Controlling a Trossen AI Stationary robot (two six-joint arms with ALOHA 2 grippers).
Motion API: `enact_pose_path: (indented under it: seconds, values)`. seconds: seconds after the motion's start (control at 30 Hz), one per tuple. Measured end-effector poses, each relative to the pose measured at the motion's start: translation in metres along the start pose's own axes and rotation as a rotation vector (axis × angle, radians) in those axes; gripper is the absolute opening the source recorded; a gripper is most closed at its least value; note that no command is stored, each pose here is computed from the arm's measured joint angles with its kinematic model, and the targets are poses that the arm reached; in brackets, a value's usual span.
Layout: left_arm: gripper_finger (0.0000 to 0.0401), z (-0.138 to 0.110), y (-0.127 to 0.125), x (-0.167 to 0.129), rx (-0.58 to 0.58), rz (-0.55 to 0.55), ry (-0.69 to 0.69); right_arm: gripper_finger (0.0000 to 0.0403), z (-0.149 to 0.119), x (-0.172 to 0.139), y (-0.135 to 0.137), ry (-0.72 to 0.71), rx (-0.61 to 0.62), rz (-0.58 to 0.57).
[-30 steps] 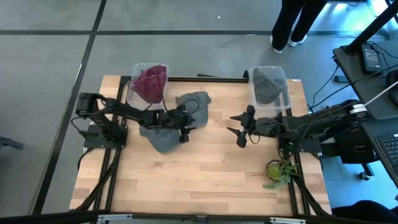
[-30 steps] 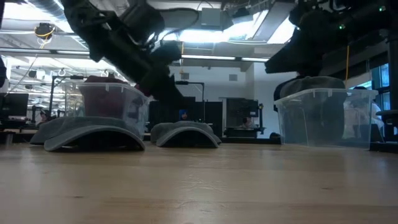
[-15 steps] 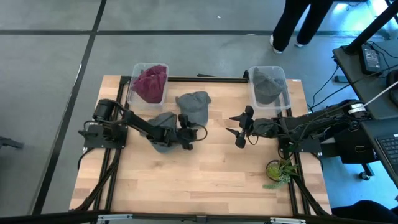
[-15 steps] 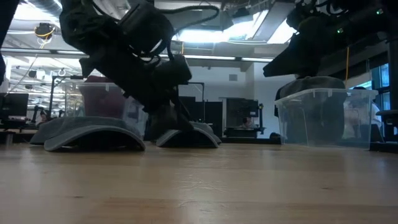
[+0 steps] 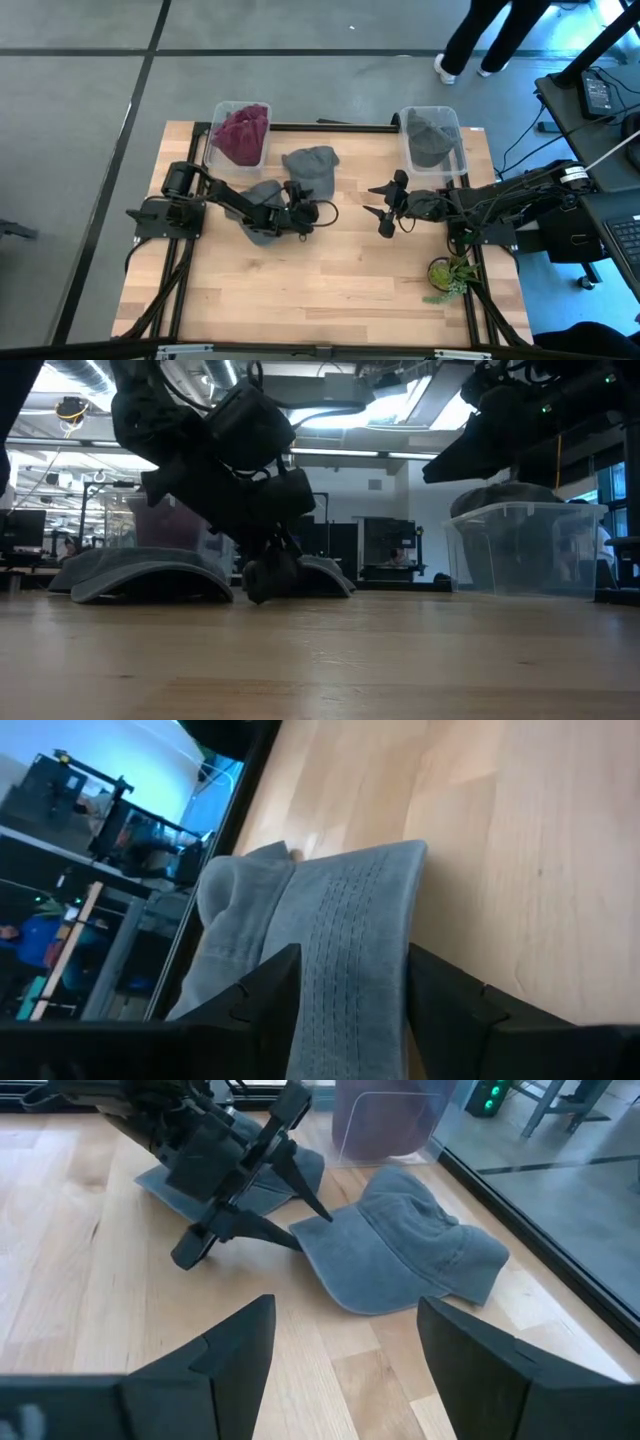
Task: Pick & Place hat
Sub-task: Put the top gray cap into the right transparent bin
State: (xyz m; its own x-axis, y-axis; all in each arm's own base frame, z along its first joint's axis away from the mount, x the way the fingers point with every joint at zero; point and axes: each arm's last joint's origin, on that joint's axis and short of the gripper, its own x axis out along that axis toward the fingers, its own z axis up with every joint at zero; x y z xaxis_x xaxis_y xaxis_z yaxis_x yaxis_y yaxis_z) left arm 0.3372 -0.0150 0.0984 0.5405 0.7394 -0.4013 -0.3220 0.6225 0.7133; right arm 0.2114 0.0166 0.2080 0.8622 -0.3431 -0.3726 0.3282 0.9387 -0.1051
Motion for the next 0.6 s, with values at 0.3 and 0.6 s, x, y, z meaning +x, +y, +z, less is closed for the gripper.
enact_pose_path:
  seconds: [0.3, 0.6]
  values:
    - [0.0053, -0.0019, 0.0024, 0.0037, 0.007, -0.005, 0.011, 0.0244, 0.0001, -0.0001, 0.0000, 0.000, 0.000, 0.000]
    - [0.0016, 0.0014, 0.0016, -0.0028, 0.133, 0.097, 0.032, 0.0244, 0.0000, 0.0000, -0.0001, 0.000, 0.063, 0.000]
